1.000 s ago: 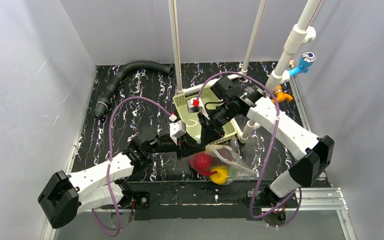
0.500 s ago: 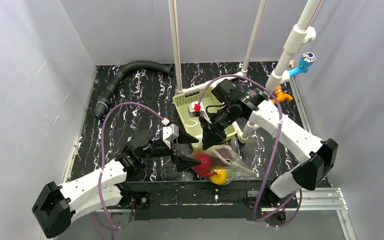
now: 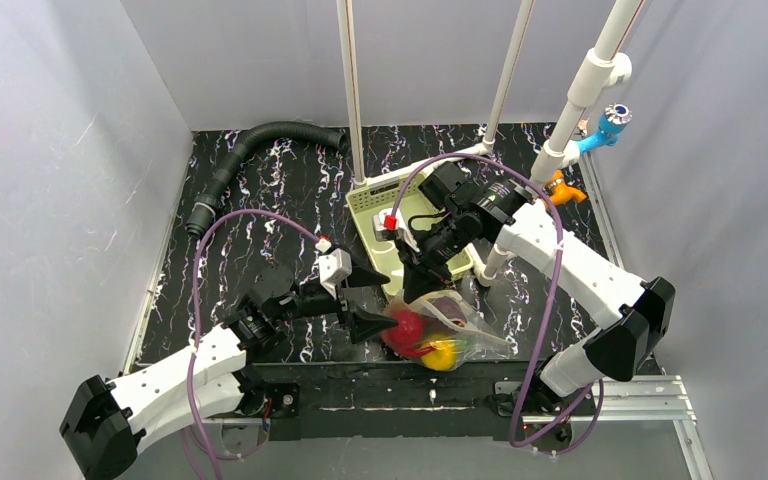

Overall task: Open the zip-top bag and remove the fake food
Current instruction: Unzip the zipper food storage bag at the center of the board.

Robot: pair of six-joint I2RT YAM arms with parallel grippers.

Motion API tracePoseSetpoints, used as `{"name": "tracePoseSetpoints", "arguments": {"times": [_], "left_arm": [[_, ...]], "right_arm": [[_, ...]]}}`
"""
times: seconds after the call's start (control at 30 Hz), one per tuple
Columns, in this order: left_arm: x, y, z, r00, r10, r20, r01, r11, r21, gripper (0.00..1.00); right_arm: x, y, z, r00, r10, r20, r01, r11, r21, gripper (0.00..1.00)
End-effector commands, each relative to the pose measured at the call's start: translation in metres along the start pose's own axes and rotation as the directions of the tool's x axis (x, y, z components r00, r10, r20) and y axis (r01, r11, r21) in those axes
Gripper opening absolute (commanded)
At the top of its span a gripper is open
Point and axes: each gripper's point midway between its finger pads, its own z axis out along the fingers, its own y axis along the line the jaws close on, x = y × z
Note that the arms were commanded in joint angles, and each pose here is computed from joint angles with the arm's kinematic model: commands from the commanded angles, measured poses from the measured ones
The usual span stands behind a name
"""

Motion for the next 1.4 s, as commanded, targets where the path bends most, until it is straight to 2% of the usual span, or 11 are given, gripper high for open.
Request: {"name": "tracePoseSetpoints", "arguments": {"times": [0.0, 0.13, 0.27, 0.43, 0.5, 0.57, 0.63, 0.67, 0.77, 1.0, 1.37], "left_arm": [[-0.002, -0.001, 0.0, 1.0, 0.002, 0.004, -0.002, 1.0, 0.006, 0.98], [-0.006, -0.002, 0.003, 1.0, 0.002, 0.003, -0.002, 1.0, 0.022, 0.96], [-0.007, -0.002, 0.009, 1.0, -0.01, -0.015, 0.01, 0.999, 0.042, 0.85], [-0.007, 0.001, 0.017, 0.999, -0.019, -0.025, 0.021, 0.998, 0.055, 0.79], [-0.009, 0.001, 0.02, 1.0, -0.02, -0.02, 0.022, 0.998, 0.063, 0.73], [-0.011, 0.001, 0.022, 1.0, -0.019, -0.021, 0.021, 0.997, 0.072, 0.61], [-0.011, 0.0, 0.024, 0.999, -0.024, -0.029, 0.026, 0.997, 0.078, 0.32], [-0.01, 0.001, 0.024, 0.999, -0.027, -0.035, 0.029, 0.997, 0.075, 0.21], [-0.01, 0.002, 0.022, 0.999, -0.024, -0.031, 0.026, 0.998, 0.064, 0.02], [-0.009, 0.009, 0.003, 0.997, -0.078, 0.022, 0.08, 0.995, -0.06, 0.0], [-0.002, 0.011, -0.007, 0.993, -0.102, 0.056, 0.108, 0.989, -0.101, 0.0]], "right_arm": [[0.001, 0.008, -0.004, 1.0, -0.027, -0.002, 0.027, 1.0, 0.006, 0.01], [0.001, 0.008, -0.004, 1.0, -0.028, -0.005, 0.028, 1.0, 0.008, 0.01], [0.001, 0.008, -0.003, 1.0, -0.027, -0.007, 0.027, 1.0, 0.006, 0.01], [0.002, 0.008, -0.001, 1.0, -0.023, -0.012, 0.023, 1.0, 0.001, 0.01], [0.003, 0.008, -0.001, 1.0, -0.024, -0.014, 0.024, 1.0, 0.001, 0.01], [0.003, 0.008, 0.0, 1.0, -0.023, -0.015, 0.023, 1.0, 0.002, 0.01], [0.003, 0.008, 0.0, 1.0, -0.025, -0.017, 0.025, 1.0, 0.002, 0.01], [0.003, 0.008, 0.0, 1.0, -0.024, -0.017, 0.024, 1.0, 0.003, 0.01], [0.005, 0.008, -0.001, 0.999, -0.025, -0.022, 0.025, 1.0, 0.008, 0.01], [0.016, 0.005, -0.002, 0.999, -0.025, -0.044, 0.027, 0.998, 0.051, 0.01], [0.019, 0.001, -0.005, 0.998, -0.013, -0.055, 0.018, 0.996, 0.087, 0.01]]}}
